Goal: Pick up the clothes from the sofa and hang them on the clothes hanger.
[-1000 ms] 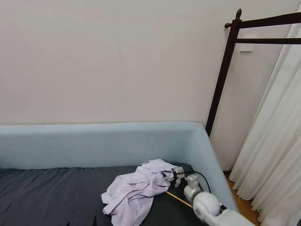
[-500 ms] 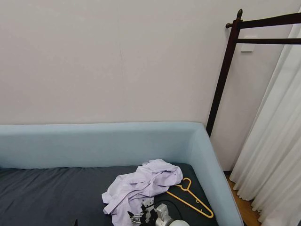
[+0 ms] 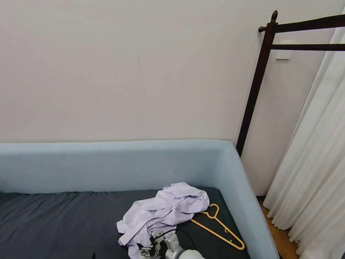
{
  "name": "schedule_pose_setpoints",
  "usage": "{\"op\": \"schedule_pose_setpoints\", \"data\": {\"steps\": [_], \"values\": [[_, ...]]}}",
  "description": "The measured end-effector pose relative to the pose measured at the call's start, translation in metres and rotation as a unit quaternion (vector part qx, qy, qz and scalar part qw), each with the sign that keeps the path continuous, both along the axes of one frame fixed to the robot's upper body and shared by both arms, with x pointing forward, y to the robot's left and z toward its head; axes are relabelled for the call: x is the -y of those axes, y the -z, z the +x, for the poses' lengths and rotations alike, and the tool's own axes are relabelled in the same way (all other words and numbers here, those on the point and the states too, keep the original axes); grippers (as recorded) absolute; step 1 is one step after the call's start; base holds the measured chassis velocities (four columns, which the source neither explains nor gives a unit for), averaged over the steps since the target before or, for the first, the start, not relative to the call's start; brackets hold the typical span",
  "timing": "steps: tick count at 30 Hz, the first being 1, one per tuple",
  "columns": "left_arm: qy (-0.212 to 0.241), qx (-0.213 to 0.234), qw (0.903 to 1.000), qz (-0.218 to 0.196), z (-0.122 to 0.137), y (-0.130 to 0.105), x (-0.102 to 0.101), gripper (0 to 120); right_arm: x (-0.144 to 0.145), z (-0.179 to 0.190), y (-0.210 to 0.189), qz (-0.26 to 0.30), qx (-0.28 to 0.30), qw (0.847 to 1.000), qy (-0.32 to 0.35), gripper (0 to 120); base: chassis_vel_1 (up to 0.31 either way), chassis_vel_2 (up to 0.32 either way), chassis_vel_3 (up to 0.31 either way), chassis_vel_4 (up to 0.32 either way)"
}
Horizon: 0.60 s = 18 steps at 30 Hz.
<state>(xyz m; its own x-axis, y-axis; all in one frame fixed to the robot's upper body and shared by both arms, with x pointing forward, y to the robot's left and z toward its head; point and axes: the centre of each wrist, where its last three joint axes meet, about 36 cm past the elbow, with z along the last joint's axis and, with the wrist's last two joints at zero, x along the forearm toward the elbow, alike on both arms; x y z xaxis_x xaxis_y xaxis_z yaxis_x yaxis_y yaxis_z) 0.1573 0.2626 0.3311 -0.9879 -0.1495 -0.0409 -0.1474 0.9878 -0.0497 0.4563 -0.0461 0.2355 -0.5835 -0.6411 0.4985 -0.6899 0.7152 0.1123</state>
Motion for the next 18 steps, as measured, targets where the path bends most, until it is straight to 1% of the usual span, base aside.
{"op": "schedule_pose_setpoints", "data": {"steps": [1,2,3,6,7,10,11,12,15,16,17,18], "values": [[0.001,0.000,1.0000,0.001,0.0004,0.0003,0.0002,96,-0.0012,0.0010,0.0020,0.000,-0.001,1.000,0.002,62,0.000,0.000,0.000,0.000],[0.002,0.001,1.0000,0.001,0.0010,0.0005,0.0004,96,-0.0023,0.0023,0.0027,0.001,-0.001,1.000,0.005,57,0.000,0.000,0.000,0.000],[0.002,0.001,1.0000,0.001,0.0010,0.0005,0.0004,96,-0.0023,0.0023,0.0027,0.001,-0.001,1.000,0.005,57,0.000,0.000,0.000,0.000],[0.002,0.001,1.0000,0.001,0.0019,0.0008,0.0005,96,-0.0035,0.0038,0.0046,0.002,0.007,1.000,0.009,44,0.000,0.000,0.000,0.000],[0.002,0.001,1.0000,0.001,0.0019,0.0008,0.0005,96,-0.0035,0.0038,0.0046,0.002,0.007,1.000,0.009,44,0.000,0.000,0.000,0.000],[0.000,0.000,1.0000,0.001,0.0013,0.0022,-0.0001,97,-0.0026,0.0040,0.0050,0.000,0.013,1.000,0.010,29,0.000,0.000,0.000,0.000],[-0.001,-0.001,1.0000,0.001,0.0011,0.0024,-0.0004,97,-0.0022,0.0038,0.0053,-0.002,0.014,1.000,0.009,25,0.000,0.000,0.000,0.000],[-0.001,-0.001,1.0000,0.001,0.0011,0.0024,-0.0004,97,-0.0022,0.0038,0.0053,-0.002,0.014,1.000,0.009,25,0.000,0.000,0.000,0.000],[-0.003,-0.002,1.0000,0.001,0.0005,0.0026,-0.0012,97,-0.0017,0.0031,0.0058,0.000,0.015,1.000,0.008,11,0.000,0.000,0.000,0.000],[-0.003,-0.002,1.0000,0.001,0.0007,0.0026,-0.0012,97,-0.0017,0.0028,0.0051,0.001,0.016,1.000,0.008,7,0.000,0.000,0.000,0.000],[-0.003,-0.002,1.0000,0.001,0.0007,0.0026,-0.0012,97,-0.0017,0.0028,0.0051,0.001,0.016,1.000,0.008,7,0.000,0.000,0.000,0.000],[-0.003,-0.002,1.0000,0.000,0.0010,0.0029,-0.0014,97,-0.0002,0.0028,0.0041,0.000,0.018,1.000,0.007,1,0.000,0.000,0.000,0.000]]}}
